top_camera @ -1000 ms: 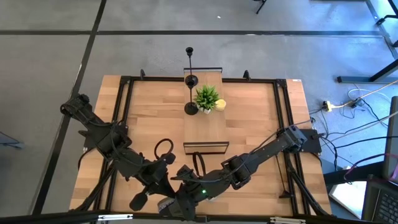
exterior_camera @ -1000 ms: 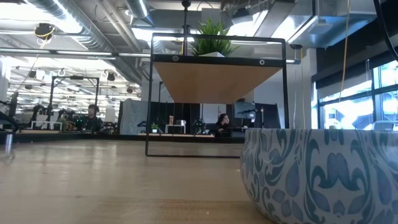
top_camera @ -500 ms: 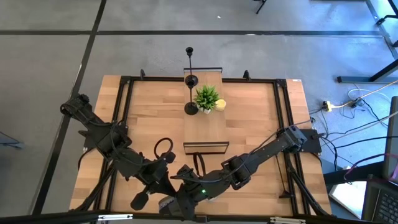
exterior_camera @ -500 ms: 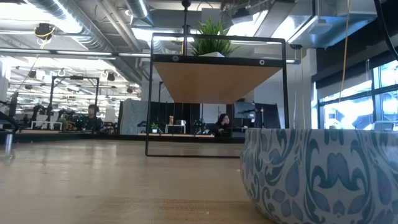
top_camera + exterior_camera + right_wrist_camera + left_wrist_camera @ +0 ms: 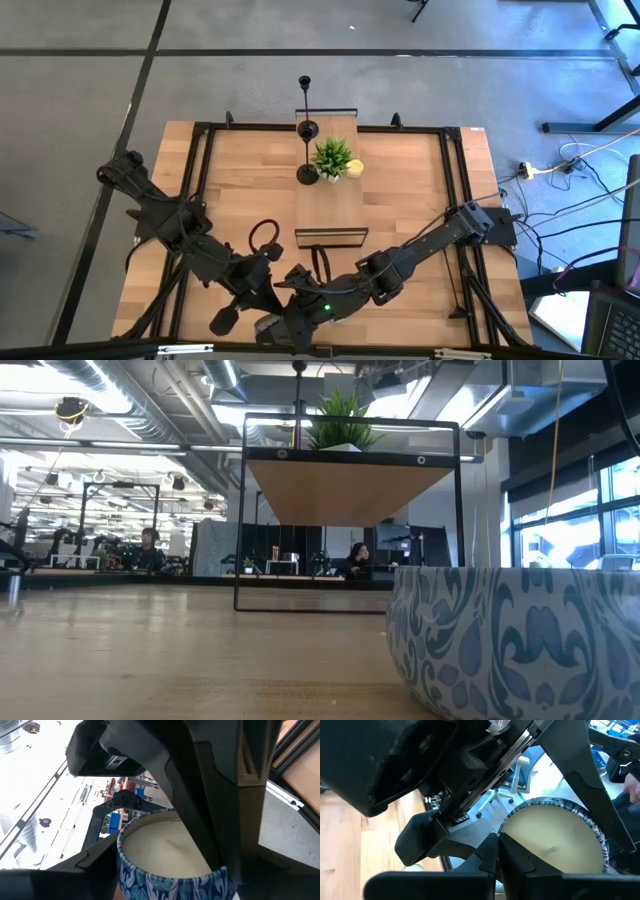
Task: Pick & Place candle stick holders
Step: Put the top blue scented candle on the shelf
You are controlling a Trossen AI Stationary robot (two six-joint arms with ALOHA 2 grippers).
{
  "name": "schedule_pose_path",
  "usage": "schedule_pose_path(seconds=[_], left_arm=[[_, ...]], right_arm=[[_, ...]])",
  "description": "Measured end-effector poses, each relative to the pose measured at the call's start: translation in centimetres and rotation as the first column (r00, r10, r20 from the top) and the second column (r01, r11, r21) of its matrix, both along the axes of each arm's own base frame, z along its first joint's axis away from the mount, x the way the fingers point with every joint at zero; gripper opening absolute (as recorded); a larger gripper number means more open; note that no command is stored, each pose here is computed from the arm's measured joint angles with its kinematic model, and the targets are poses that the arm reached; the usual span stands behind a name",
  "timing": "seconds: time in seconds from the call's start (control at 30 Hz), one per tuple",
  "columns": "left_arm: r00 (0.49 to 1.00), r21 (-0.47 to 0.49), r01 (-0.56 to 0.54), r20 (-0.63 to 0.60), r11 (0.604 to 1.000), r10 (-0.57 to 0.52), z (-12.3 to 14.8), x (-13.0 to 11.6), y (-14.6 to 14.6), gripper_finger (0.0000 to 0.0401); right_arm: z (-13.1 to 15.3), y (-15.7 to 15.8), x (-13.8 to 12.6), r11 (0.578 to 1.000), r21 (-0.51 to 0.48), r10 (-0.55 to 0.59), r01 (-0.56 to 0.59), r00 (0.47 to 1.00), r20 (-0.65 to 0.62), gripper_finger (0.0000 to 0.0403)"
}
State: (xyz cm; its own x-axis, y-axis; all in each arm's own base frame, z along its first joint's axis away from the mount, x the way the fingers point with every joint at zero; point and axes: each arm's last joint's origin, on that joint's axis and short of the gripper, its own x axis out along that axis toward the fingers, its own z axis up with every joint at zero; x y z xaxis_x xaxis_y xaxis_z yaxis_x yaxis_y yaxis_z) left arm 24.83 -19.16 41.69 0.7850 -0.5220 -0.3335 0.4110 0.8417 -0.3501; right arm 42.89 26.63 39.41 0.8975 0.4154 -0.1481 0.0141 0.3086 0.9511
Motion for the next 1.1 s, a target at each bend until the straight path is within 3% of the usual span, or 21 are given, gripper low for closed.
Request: schedule_pose_path(seconds=[0.47, 0.7, 0.8, 0.9, 1.1], left_arm=[[0.968, 0.002, -0.246, 0.058, 0.969, 0.245, 3.1, -4.1, 4.0, 0.0123], [0.95, 0.008, -0.311, 0.042, 0.95, 0.31, 3.4, -6.0, 4.5, 0.0131], [0.945, 0.008, -0.326, 0.044, 0.945, 0.326, 3.4, -6.6, 3.9, 0.013], [0.937, 0.015, -0.348, 0.029, 0.937, 0.347, 3.1, -7.2, 3.2, 0.013], [0.914, 0.027, -0.405, 0.002, 0.914, 0.405, 2.3, -8.3, 1.8, 0.013]], right_arm=[[0.6, -0.1, 0.1, 1.0, -0.013, -0.006, 0.007, 0.998, 0.064, 0.0299], [2.6, -1.1, -0.8, 0.966, -0.213, -0.104, 0.149, 0.973, 0.207, 0.0299], [4.4, -2.4, -2.3, 0.915, -0.311, -0.189, 0.257, 0.954, 0.232, 0.0299], [6.5, -3.6, -4.6, 0.83, -0.405, -0.304, 0.383, 0.92, 0.247, 0.0299], [9.6, -5.7, -10.5, 0.576, -0.59, -0.532, 0.565, 0.808, 0.254, 0.0299]])
